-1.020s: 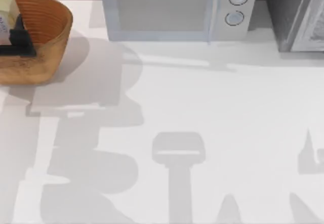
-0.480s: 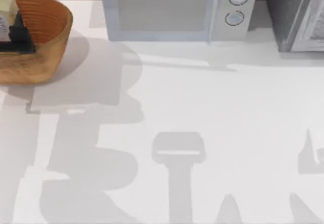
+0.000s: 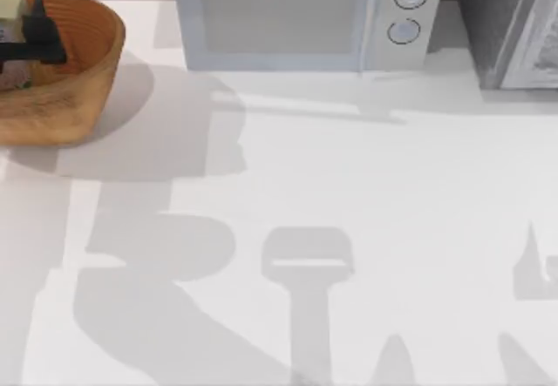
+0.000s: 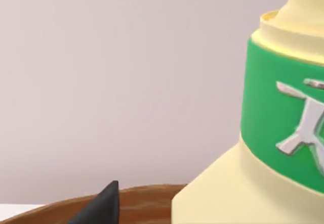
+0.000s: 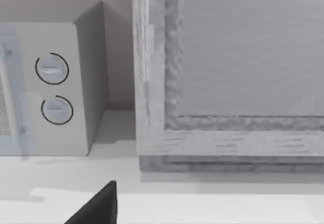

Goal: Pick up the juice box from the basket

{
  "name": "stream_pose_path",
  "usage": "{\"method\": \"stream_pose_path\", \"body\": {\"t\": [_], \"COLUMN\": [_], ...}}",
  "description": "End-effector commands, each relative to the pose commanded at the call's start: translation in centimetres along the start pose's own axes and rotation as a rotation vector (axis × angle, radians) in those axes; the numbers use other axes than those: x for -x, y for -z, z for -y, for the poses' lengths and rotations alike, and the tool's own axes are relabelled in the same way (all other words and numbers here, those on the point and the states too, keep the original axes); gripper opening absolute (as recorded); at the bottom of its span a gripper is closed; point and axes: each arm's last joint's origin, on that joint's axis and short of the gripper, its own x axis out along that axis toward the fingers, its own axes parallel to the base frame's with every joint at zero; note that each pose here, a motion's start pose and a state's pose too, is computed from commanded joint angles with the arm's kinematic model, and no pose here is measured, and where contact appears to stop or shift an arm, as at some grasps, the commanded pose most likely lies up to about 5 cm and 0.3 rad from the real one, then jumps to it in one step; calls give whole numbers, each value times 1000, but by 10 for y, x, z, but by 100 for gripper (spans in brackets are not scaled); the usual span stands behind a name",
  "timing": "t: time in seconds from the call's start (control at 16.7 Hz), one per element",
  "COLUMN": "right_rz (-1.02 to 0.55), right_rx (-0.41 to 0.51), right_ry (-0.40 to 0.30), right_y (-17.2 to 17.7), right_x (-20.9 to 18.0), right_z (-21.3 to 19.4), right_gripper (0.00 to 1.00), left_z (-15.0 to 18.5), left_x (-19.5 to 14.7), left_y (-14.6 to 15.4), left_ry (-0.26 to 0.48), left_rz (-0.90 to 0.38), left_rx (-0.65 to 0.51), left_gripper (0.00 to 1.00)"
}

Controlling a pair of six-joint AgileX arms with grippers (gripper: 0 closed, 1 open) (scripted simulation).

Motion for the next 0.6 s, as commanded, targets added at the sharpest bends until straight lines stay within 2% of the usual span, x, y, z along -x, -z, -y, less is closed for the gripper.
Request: {"method": "stream_pose_path", "body": {"t": [0.3, 0.6], "right_rz": [0, 0], "right_rx": [0, 0], "right_ry": [0, 0], "right_y": [0, 0], "right_x": [0, 0], "right_z": [0, 0], "right_gripper": [100, 100], "left_z": [0, 0], "left_x": [-3, -3], "left_y": [0, 0], "left_ry": [0, 0], "left_rz": [0, 0], "left_rx": [0, 0], "left_gripper": [100, 62]}}
